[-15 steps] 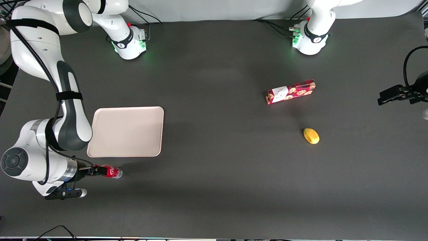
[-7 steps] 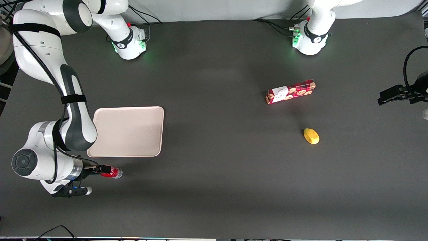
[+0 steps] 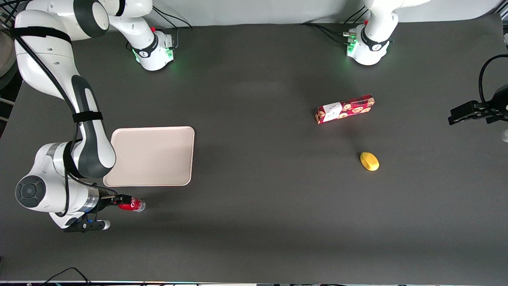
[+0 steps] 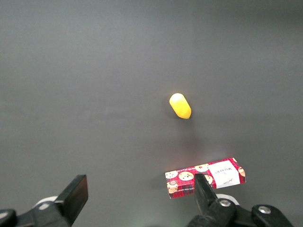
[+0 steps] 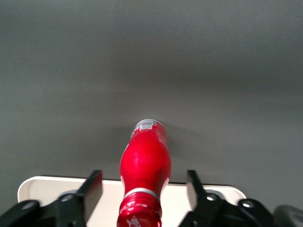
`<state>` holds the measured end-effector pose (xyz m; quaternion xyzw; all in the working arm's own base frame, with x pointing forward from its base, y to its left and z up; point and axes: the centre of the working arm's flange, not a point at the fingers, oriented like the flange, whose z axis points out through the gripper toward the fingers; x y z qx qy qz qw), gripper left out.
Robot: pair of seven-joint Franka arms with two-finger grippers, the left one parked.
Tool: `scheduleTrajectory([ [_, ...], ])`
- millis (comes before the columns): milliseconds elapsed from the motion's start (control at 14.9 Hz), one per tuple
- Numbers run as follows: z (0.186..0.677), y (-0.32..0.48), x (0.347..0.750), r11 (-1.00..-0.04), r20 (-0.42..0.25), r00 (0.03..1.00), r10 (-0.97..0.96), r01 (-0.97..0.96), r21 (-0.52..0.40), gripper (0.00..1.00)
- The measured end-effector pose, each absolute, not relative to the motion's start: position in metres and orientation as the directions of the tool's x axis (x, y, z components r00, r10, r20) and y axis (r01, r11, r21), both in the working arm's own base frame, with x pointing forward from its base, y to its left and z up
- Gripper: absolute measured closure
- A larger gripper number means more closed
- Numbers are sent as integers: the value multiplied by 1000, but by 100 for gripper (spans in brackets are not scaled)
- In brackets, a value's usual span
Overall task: Place coke bottle on tray
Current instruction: 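Close the right gripper around the bottle's neck below the cap, then lift the bottle and carry it onto the white tray's corner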
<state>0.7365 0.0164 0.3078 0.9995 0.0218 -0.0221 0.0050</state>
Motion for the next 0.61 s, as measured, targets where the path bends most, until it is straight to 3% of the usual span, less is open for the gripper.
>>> scheduleTrajectory([
  [269,311,17,736,-999,-40,998,44,44,8,62],
  [605,322,21,736,-999,-27,999,45,45,5,65],
])
